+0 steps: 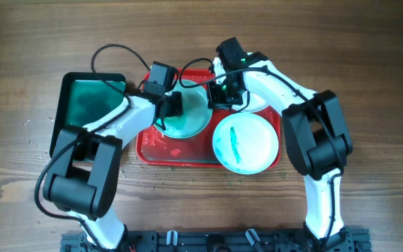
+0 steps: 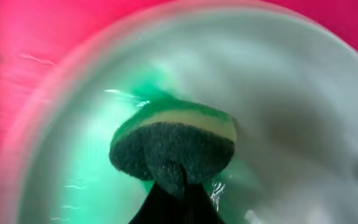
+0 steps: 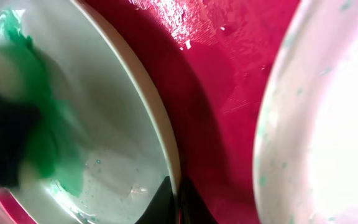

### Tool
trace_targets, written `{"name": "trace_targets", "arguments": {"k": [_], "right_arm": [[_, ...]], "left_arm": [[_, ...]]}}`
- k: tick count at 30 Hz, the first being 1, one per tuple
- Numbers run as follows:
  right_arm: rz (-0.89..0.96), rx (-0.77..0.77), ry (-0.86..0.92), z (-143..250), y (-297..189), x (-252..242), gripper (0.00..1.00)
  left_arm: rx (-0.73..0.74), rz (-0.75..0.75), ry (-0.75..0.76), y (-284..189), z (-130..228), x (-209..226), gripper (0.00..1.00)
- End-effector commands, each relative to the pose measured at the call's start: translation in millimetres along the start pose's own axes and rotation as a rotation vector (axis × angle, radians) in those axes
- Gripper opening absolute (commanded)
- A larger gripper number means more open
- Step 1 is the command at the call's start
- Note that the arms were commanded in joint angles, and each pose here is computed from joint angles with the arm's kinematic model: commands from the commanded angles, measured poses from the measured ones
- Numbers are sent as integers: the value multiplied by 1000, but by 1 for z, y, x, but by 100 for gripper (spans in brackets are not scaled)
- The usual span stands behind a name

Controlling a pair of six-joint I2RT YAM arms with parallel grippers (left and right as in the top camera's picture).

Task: Clean dirty plates on tray and stack at the side
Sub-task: 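Scrub the left plate with the sponge held in the left gripper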

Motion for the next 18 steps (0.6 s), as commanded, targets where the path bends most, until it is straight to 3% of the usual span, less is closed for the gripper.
{"name": "trace_targets", "arguments": {"k": [1, 4, 7, 11, 15, 18], "right_arm": [[-100, 13, -71, 0, 6, 20, 4], [-99, 14, -70, 0, 6, 20, 4], [-98, 17, -69, 0, 6, 19, 4], [-98, 14, -70, 0, 6, 20, 4], [-95, 11, -70, -1, 6, 19, 4], [-96, 7, -73, -2, 6, 19, 4]], "left_arm": [[254, 348, 99, 7, 63, -51, 4], [118, 319, 111, 13, 34, -51, 4], [-93, 62, -4, 21, -10, -15, 4], [-257, -231, -67, 12, -36, 32, 4], [-199, -411, -115, 6, -15, 64, 4], [-30, -419, -156, 7, 24, 69, 4]]}}
Point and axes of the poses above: each gripper's point midway between its finger pads, its own y axis out along the fingers, its own x axis along the line the jaws close on, z = x × y, the point moved 1 cm from there along -y, back along the fingers, and after that the axes turned 4 degrees about -y, right-handed, at the moved point
